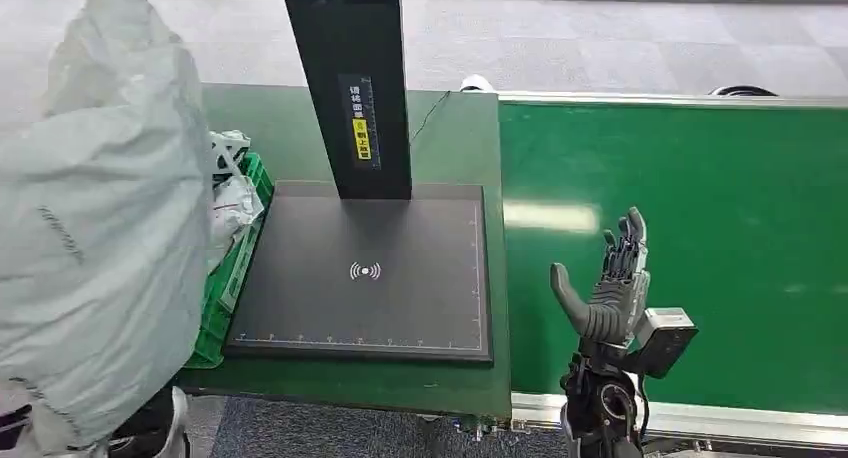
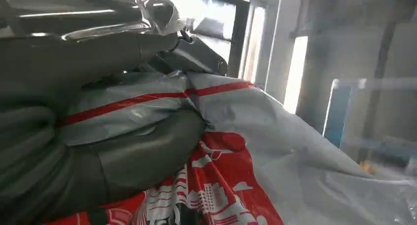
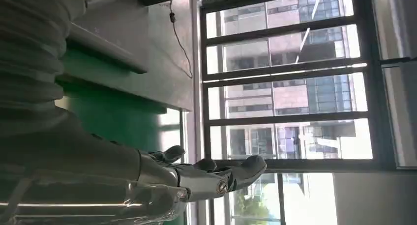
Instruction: Moved the parcel from conveyor to table for the left to box.
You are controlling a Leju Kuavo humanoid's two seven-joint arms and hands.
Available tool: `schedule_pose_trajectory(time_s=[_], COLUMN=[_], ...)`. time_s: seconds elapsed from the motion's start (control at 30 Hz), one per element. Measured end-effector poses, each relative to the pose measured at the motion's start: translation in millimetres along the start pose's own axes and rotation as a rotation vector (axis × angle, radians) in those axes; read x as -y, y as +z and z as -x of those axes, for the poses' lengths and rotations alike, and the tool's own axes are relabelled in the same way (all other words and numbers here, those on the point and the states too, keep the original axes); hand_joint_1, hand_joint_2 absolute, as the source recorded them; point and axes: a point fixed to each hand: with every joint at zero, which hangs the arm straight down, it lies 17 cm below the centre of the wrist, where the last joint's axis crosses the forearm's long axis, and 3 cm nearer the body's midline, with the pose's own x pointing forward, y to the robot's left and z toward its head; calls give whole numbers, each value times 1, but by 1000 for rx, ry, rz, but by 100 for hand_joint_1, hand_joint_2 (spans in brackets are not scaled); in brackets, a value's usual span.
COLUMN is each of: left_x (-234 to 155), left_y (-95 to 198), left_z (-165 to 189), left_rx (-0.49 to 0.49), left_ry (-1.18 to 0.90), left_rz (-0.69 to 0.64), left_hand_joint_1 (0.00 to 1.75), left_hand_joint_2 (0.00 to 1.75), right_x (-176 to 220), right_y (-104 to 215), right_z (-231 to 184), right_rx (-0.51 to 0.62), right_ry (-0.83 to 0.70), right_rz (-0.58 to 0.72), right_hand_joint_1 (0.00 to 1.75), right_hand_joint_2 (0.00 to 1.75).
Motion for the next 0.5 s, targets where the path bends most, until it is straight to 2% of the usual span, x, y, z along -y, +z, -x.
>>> schedule_pose_trajectory(time_s=[0.13,0.23,0.4,0.5], left_x=[-69,-112,-151,-164], left_y=[-11,-17,-11,4], left_z=[-4,4,39,79], left_rx=[8,-5,-97,-221], left_ry=[-108,-363,-789,-1076], left_rz=[-115,-159,-127,-15], left_hand_joint_1=[175,175,175,175], left_hand_joint_2=[175,175,175,175], right_x=[3,3,1,4], right_y=[2,2,2,3], right_z=[-1,-1,-3,-7], right_rx=[0,1,5,15], right_ry=[-2,-7,2,18], right_rz=[2,3,13,33], right_hand_joint_1=[0,0,0,0], right_hand_joint_2=[175,175,175,175])
